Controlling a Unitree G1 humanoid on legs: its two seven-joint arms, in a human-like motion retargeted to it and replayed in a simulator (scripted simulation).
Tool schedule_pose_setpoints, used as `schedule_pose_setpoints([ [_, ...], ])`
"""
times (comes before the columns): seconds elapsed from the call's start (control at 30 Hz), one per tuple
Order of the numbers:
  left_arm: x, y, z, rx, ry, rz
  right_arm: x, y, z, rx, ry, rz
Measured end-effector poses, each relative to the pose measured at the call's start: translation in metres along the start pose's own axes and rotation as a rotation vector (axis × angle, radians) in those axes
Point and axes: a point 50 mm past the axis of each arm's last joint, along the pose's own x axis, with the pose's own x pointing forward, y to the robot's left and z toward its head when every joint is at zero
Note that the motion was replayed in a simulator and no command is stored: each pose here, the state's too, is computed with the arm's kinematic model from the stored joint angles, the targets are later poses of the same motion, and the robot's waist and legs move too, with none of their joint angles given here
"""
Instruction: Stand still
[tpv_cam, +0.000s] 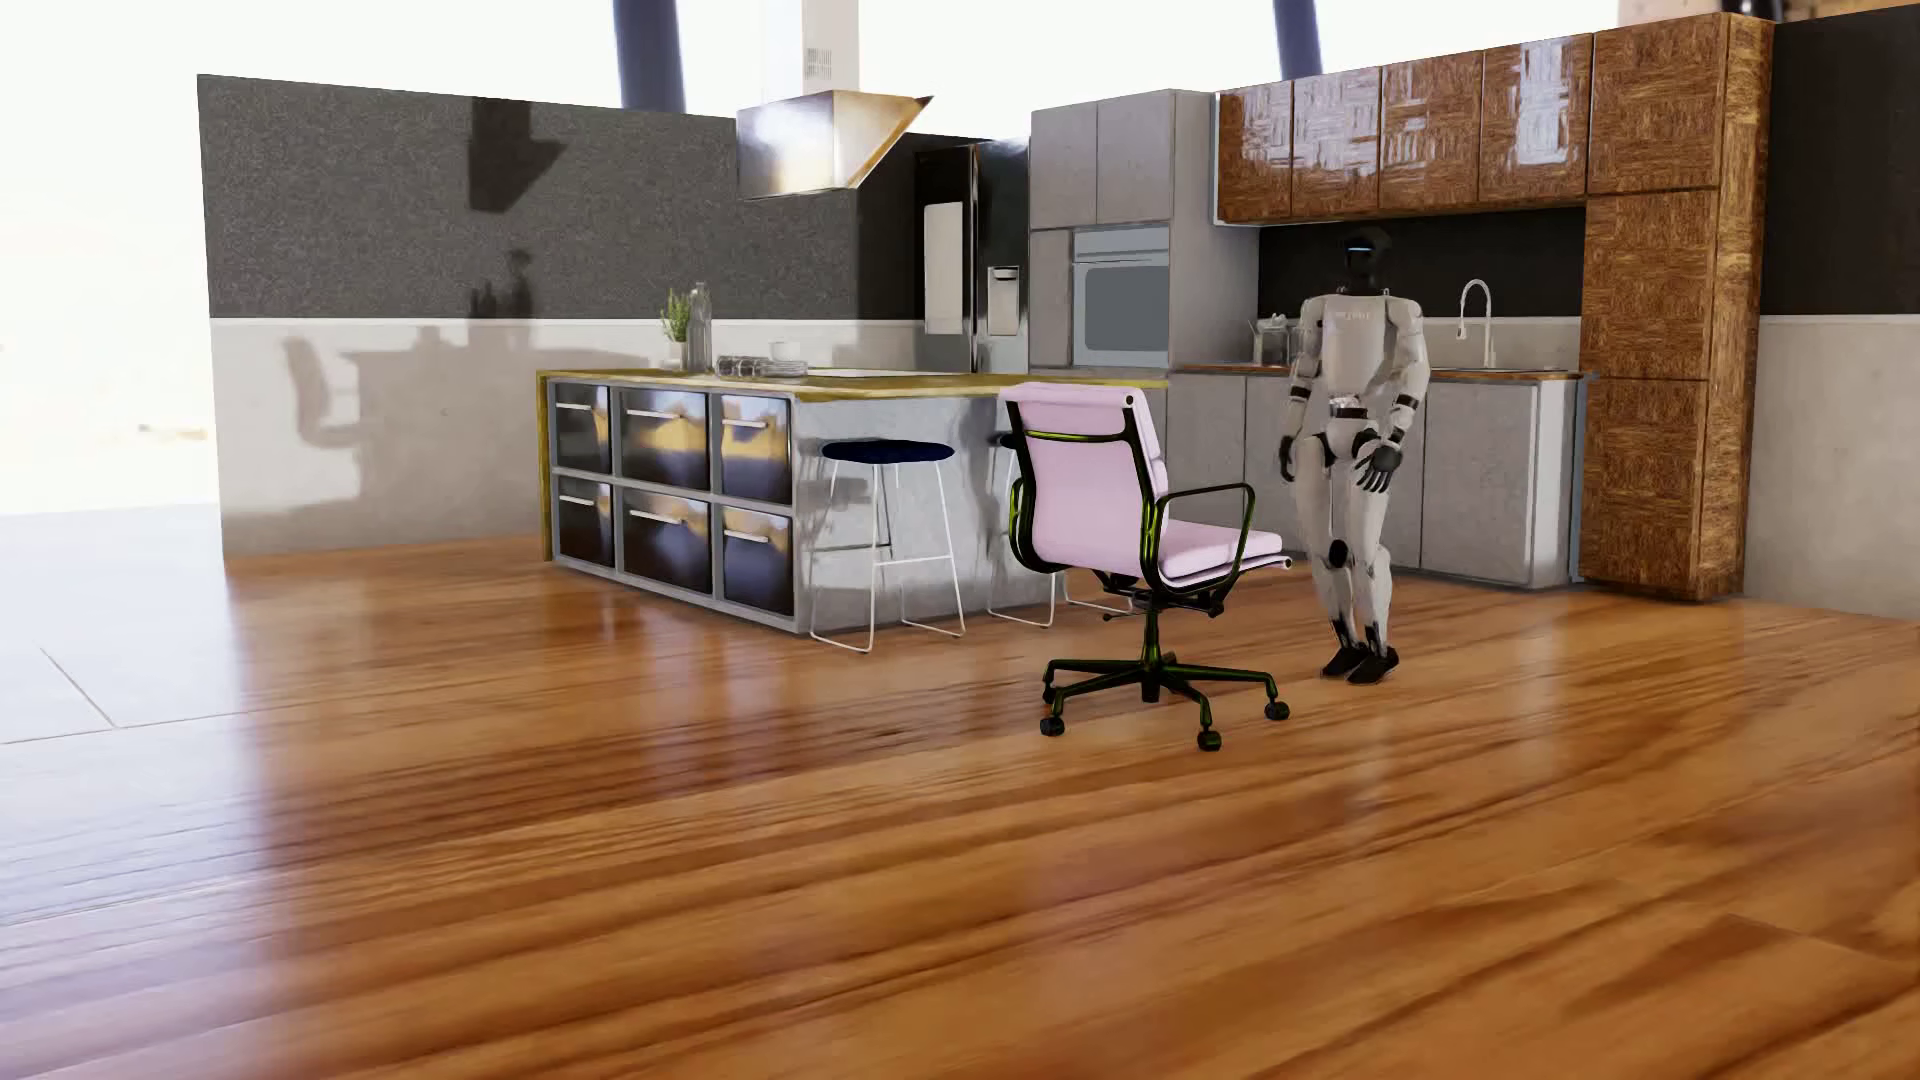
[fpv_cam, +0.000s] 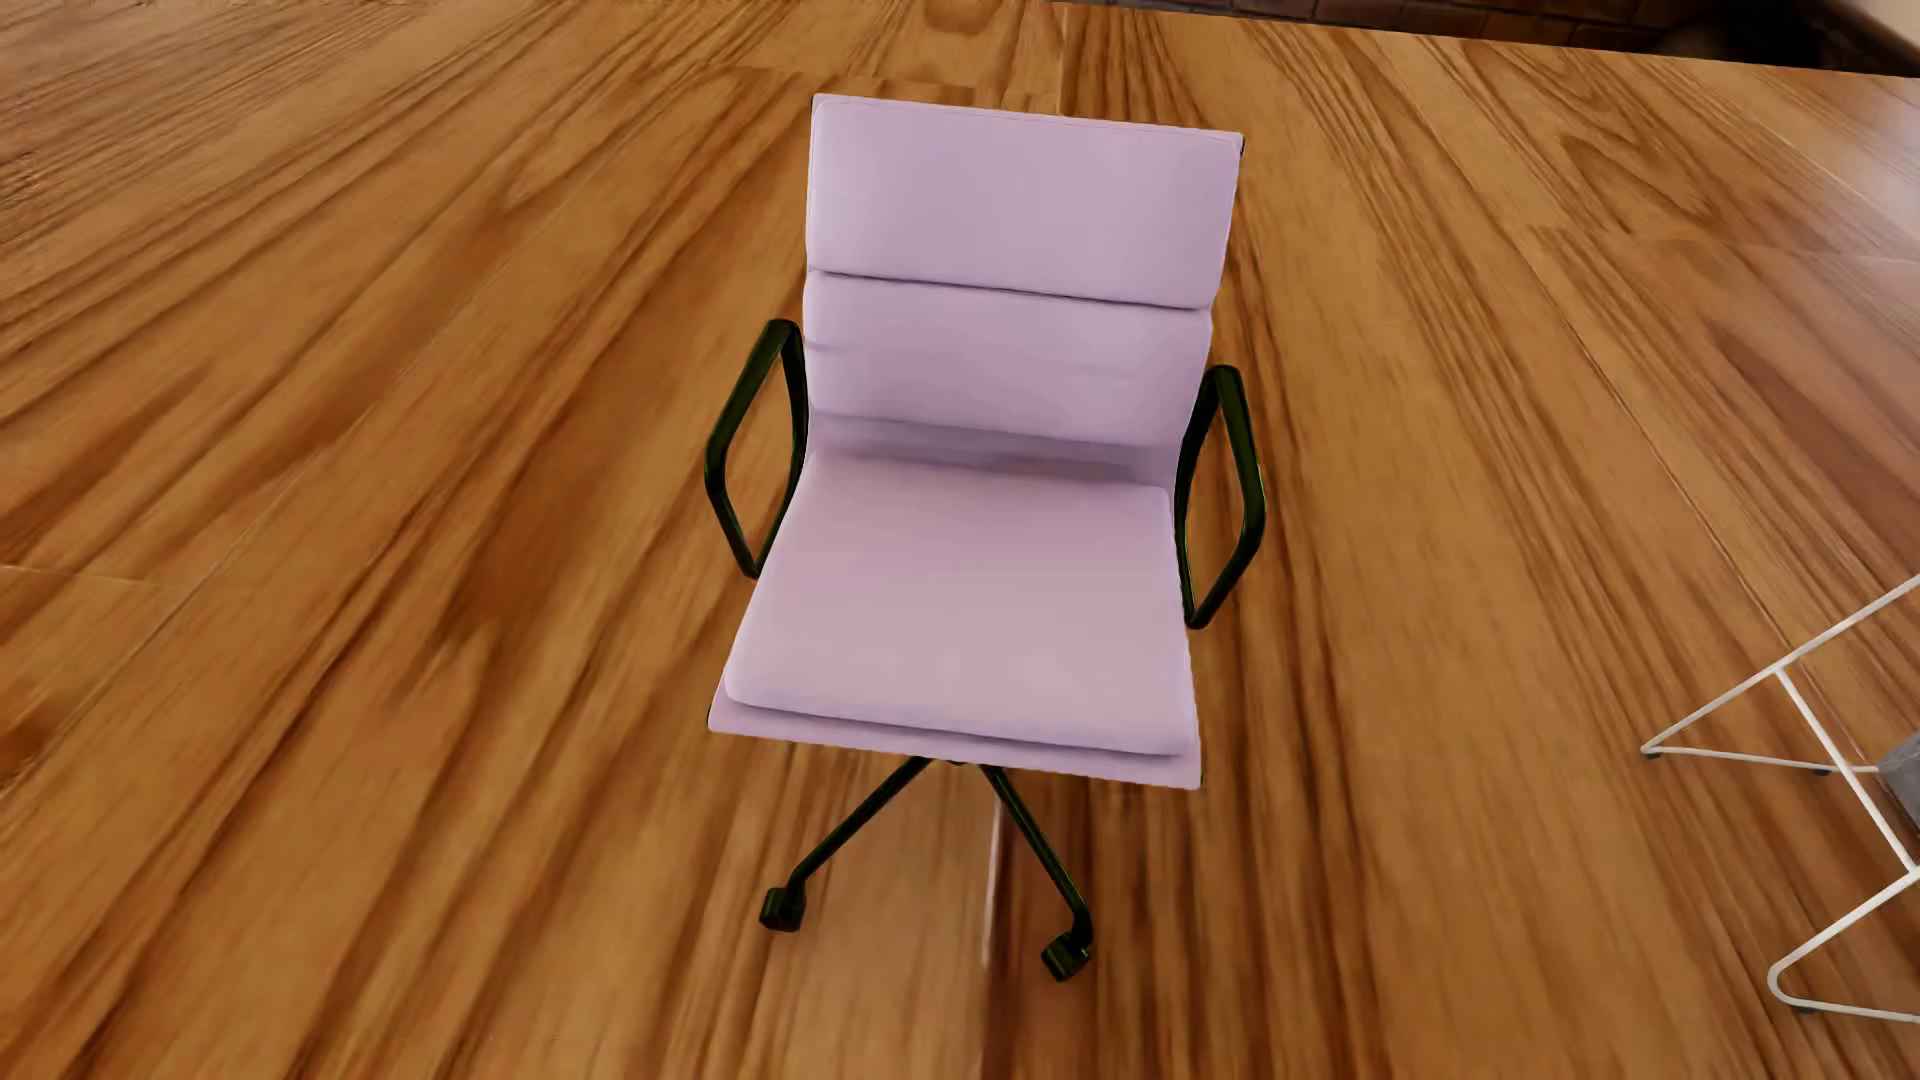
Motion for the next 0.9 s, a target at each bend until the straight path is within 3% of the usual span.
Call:
schedule_pose_setpoints([
  [0.9, -0.0024, 0.0036, -0.0062, -0.06, 0.011, 0.026, -0.0003, 0.0025, -0.0048, 0.036, 0.02, -0.003],
])
